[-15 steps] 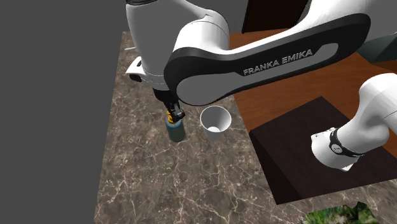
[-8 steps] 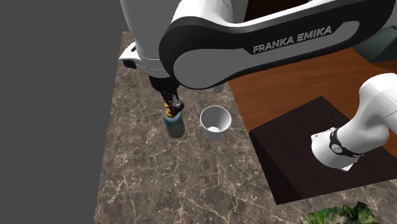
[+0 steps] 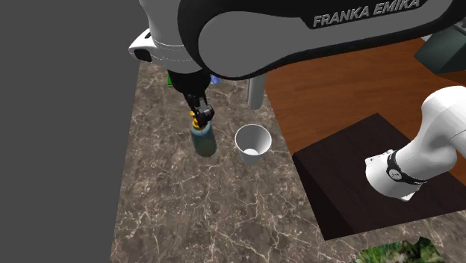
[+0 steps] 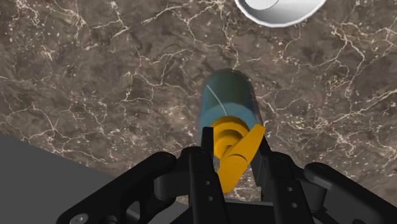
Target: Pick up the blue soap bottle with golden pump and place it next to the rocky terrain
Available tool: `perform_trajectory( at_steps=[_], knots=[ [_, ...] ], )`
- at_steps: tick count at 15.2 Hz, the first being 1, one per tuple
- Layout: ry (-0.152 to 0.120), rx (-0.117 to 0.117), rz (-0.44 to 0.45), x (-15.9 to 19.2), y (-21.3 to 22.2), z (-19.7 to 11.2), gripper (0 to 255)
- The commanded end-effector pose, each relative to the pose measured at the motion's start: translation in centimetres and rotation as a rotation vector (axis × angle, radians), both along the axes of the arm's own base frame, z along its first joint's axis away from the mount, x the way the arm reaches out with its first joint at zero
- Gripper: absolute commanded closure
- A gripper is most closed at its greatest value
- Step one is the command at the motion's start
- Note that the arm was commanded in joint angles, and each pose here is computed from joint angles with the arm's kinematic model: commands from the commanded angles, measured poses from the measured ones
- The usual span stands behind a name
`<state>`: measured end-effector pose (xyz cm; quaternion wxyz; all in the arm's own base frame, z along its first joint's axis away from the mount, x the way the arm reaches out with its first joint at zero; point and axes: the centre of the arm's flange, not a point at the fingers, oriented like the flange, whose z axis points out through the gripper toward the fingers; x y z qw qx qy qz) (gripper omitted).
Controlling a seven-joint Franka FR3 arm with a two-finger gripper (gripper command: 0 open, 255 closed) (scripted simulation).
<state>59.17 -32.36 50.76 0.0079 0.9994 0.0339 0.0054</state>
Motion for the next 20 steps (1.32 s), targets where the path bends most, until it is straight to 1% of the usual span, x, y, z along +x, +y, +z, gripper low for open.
perform_trajectory(
  at_steps=[1,20],
  knots=[
    [0.0,0.0,0.0,0.0,0.0,0.6,255],
    [0.0,0.0,0.0,-3.1,24.8,0.7,255]
  ],
)
